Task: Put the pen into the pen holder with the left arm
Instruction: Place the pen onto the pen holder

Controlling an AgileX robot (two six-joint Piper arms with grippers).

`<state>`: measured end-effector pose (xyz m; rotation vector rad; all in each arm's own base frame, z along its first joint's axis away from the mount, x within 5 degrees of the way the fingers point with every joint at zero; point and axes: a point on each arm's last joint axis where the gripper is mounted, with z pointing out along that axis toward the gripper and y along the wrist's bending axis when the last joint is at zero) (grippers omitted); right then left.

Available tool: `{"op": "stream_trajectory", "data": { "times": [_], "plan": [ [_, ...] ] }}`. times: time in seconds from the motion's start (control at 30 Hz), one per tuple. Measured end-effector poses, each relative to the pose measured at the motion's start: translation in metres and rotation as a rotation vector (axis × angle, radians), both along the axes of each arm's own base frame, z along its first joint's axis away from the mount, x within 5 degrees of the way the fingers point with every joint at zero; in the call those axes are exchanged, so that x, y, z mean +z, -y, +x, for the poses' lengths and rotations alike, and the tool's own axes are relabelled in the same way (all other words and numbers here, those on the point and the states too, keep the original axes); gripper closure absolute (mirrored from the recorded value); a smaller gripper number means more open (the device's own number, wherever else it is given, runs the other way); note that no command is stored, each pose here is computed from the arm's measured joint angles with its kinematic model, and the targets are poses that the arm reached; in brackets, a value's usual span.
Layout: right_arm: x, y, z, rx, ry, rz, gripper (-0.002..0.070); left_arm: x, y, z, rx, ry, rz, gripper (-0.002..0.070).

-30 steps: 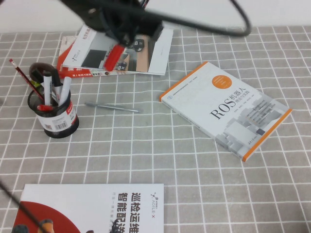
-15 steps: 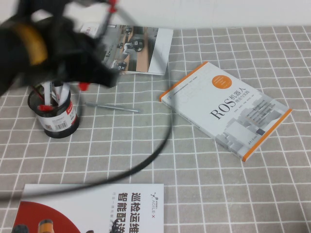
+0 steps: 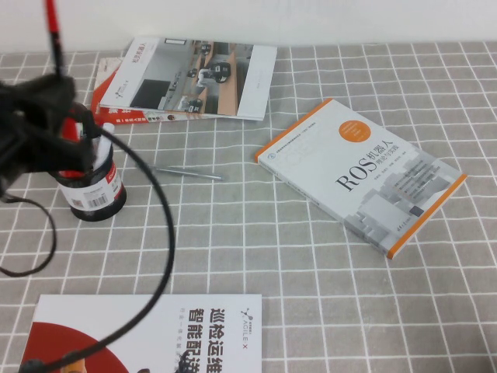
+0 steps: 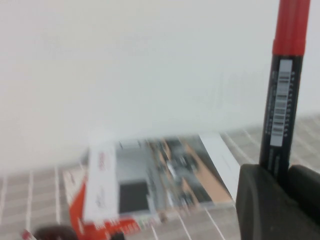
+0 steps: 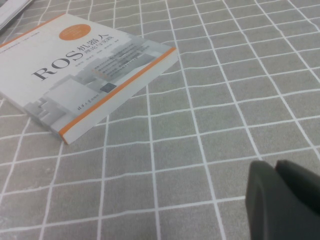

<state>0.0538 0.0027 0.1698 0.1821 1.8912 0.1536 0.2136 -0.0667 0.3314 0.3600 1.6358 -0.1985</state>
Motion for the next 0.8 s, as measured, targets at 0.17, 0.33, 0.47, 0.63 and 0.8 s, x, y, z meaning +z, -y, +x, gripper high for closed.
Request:
{"op": "stream_trajectory", "data": {
  "times": [0.17,0.33,0.47,0.63,0.8],
  "plan": [
    [0.000,0.000,0.000,0.000,0.000,0.000,0.0691,-0.005,-0.017,0.004,0.037,0.088,-0.048,0.0619],
    [0.000,0.000,0.000,0.000,0.000,0.000,0.0691,-0.020,-0.023,0.021,0.077,0.050,-0.087,0.0619],
    [0.000,0.000,0.000,0.000,0.000,0.000,0.0691,-0.035,-0.022,0.038,0.075,0.046,-0.103,0.0619],
    [0.000,0.000,0.000,0.000,0.000,0.000,0.0691,-0.048,-0.019,0.054,0.071,0.070,-0.137,0.0619],
    [0.000,0.000,0.000,0.000,0.000,0.000,0.0691,-0.061,-0.023,0.063,0.107,0.040,-0.159,0.0619]
  ]
}}
